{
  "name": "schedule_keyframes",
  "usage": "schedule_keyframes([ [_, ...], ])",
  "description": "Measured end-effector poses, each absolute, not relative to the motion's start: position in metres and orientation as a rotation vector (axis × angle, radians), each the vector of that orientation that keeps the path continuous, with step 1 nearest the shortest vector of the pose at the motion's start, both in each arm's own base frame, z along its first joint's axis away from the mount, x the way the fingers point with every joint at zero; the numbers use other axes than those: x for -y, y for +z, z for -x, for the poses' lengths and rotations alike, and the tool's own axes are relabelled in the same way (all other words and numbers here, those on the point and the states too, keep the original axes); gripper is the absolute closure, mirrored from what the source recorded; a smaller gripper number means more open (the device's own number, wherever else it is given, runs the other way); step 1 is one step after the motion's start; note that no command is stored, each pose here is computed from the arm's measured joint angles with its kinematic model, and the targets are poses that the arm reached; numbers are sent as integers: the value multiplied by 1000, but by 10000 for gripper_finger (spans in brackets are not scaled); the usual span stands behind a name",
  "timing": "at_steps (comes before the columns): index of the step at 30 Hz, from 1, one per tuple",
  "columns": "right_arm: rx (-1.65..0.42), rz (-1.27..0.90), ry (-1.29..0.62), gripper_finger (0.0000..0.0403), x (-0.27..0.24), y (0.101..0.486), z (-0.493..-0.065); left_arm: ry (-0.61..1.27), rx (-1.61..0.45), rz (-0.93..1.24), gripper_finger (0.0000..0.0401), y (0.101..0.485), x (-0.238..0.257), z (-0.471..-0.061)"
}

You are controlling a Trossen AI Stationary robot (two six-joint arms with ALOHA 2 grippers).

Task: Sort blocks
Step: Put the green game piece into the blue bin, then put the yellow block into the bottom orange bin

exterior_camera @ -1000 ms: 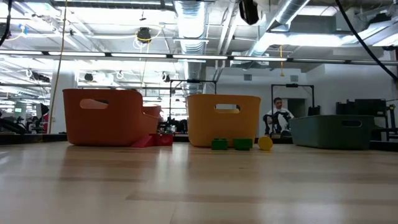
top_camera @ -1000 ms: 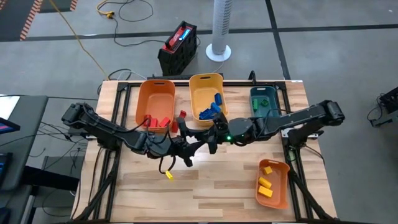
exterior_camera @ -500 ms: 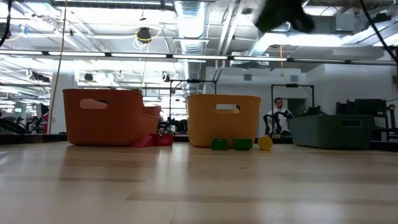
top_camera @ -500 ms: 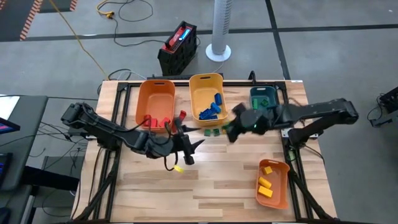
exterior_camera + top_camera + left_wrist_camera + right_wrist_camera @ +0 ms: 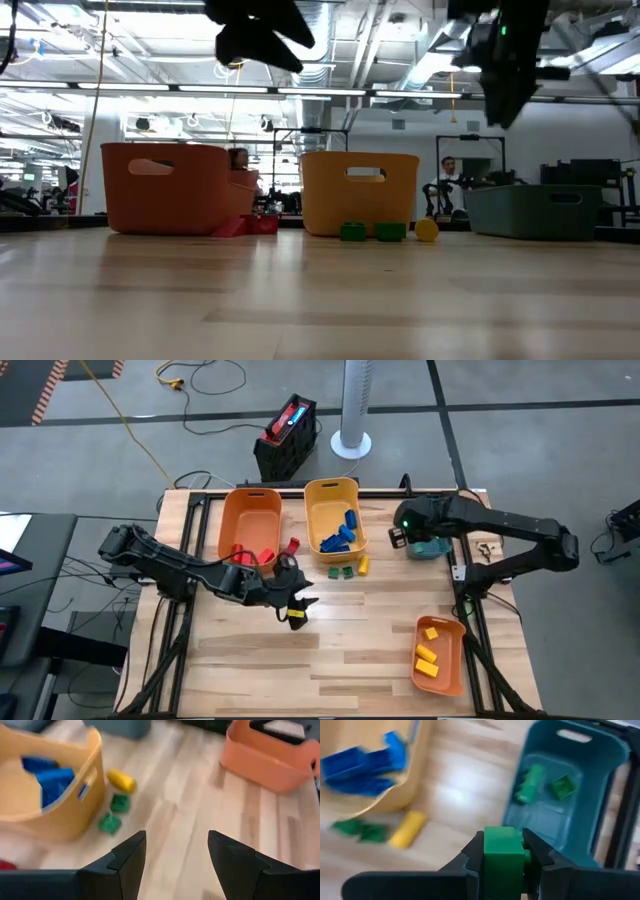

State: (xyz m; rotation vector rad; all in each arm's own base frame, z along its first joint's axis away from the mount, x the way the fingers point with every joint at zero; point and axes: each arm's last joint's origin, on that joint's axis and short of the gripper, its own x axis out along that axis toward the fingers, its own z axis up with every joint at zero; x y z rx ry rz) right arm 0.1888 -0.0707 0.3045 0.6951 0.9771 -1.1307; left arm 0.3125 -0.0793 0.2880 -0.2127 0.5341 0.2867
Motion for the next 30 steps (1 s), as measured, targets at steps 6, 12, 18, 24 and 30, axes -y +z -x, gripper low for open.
schedule_keyframes([
  [6, -1107, -743, -1194, 316, 97, 267, -174, 230, -595, 263, 193, 295, 79, -298],
  [12, -1131, -870, -1098, 315, 107, 229, -168, 243, -620, 289, 193, 305, 76, -282],
  [18, -1144, -892, -1117, 297, 112, 215, -160, 242, -631, 270, 193, 305, 75, -280],
  [24, -1143, -903, -1099, 237, 117, 215, -157, 244, -635, 265, 193, 304, 75, -281],
  [30, -1133, -914, -1076, 188, 118, 216, -158, 245, -633, 264, 193, 304, 75, -281],
])
